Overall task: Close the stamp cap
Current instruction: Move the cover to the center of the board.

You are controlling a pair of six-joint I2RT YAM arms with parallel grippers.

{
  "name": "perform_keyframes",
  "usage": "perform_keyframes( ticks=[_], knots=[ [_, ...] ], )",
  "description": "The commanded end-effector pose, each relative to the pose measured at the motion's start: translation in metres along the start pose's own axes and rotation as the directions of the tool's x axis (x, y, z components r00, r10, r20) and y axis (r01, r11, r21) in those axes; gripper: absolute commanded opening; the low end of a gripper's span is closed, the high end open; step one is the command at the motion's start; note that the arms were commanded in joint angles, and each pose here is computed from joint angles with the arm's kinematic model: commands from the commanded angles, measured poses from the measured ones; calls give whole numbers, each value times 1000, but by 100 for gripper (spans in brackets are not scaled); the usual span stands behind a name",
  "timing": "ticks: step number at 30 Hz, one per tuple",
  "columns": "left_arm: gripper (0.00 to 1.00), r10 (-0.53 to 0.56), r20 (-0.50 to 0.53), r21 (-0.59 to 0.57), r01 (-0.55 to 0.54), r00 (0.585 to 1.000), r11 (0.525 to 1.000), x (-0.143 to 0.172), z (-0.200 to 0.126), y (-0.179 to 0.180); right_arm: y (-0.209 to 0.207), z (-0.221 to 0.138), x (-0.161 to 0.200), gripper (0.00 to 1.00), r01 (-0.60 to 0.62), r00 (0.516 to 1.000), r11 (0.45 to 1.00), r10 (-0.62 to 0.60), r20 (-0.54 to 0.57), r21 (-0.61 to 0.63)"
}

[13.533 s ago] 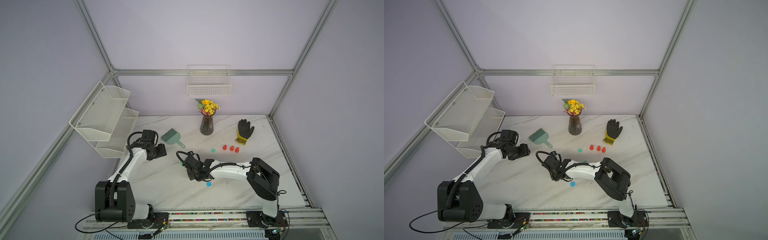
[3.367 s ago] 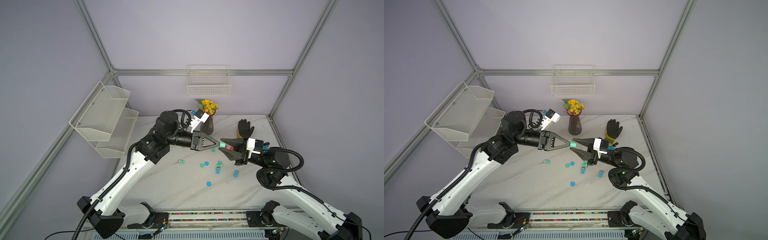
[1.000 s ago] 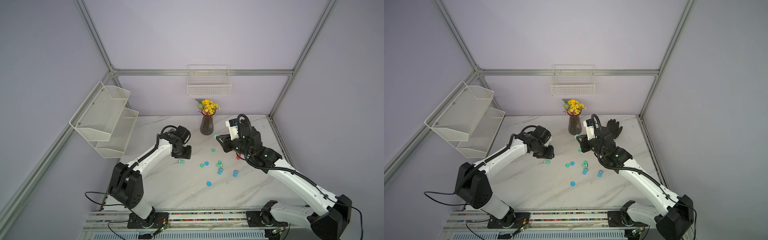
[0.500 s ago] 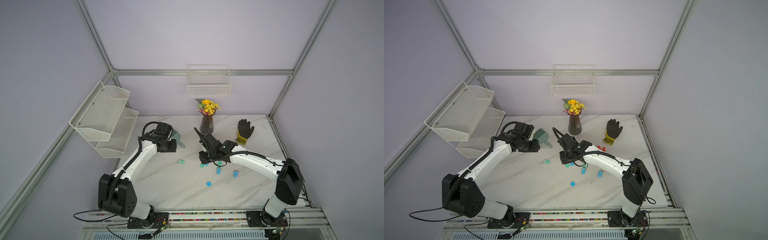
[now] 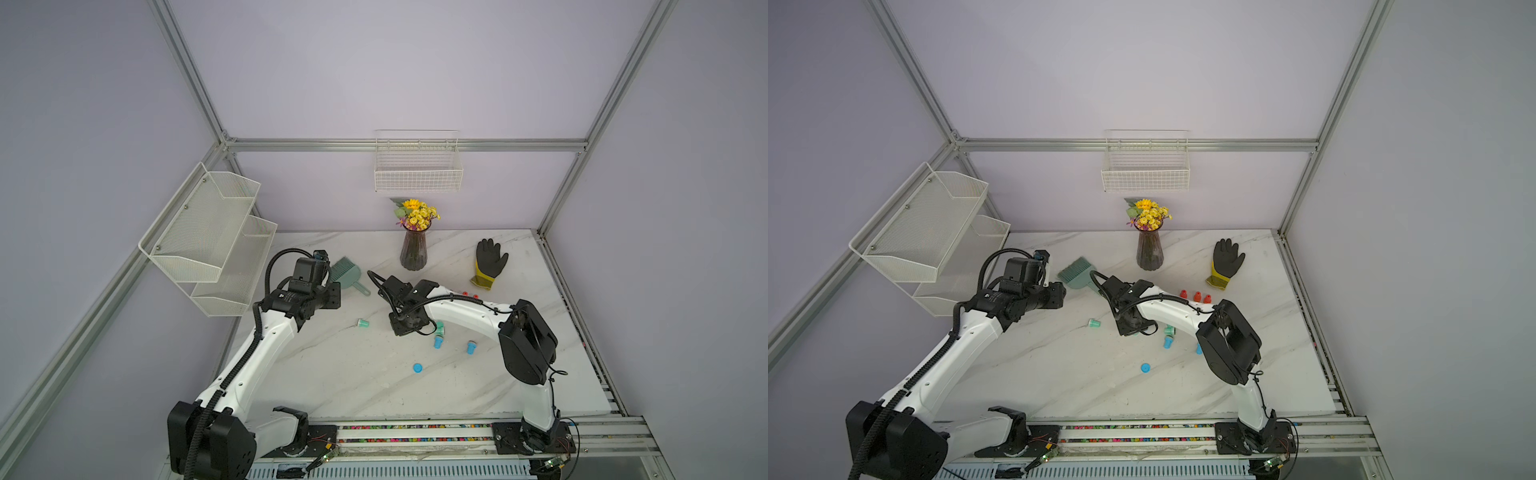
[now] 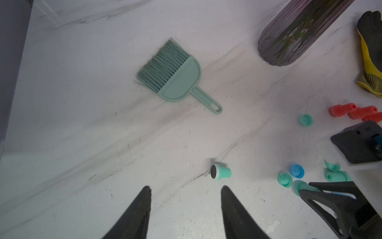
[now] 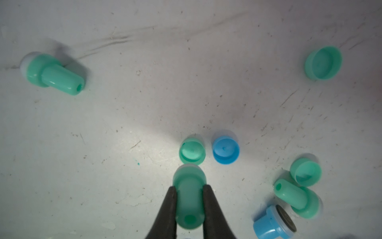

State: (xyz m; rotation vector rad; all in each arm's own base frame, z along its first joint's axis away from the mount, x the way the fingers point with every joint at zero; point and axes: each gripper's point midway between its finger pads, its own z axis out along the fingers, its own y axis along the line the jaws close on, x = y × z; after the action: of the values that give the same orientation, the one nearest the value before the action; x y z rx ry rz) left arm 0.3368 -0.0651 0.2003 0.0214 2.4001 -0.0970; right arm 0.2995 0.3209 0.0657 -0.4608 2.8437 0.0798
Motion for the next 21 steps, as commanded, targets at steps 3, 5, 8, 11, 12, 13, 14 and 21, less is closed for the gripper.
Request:
perform_keyframes(
  ticks=[3,5,8,11,12,13,14,21],
  knots=[
    [55,7,61,-24,-5,998,1000,-15,-4,5,0,11,3,0,7,1000,999,-6,-27,33],
    [55,5,58,-23,-4,998,1000,-15,-4,5,0,14,1,0,8,1000,999,-7,-24,35],
    [55,5,51,-27,-4,999,1000,-15,-3,6,1,15,-1,0,10,1000,999,-9,-20,41],
    [55,3,50,-29,-2,999,1000,-16,-3,7,1,15,-3,0,10,1000,999,-10,-11,43],
    [55,2,49,-29,-1,999,1000,-15,-3,7,1,14,-4,0,11,1000,999,-11,-8,43],
    [55,1,48,-27,0,999,1000,-16,-3,7,1,14,-5,0,11,1000,999,-11,-5,43],
    [55,1,46,-24,1,999,1000,-15,-2,7,1,15,-5,0,14,1000,999,-13,-6,44],
    [55,-7,38,-13,8,999,1000,-15,0,7,1,21,-8,0,32,999,998,-32,-5,59]
  ],
)
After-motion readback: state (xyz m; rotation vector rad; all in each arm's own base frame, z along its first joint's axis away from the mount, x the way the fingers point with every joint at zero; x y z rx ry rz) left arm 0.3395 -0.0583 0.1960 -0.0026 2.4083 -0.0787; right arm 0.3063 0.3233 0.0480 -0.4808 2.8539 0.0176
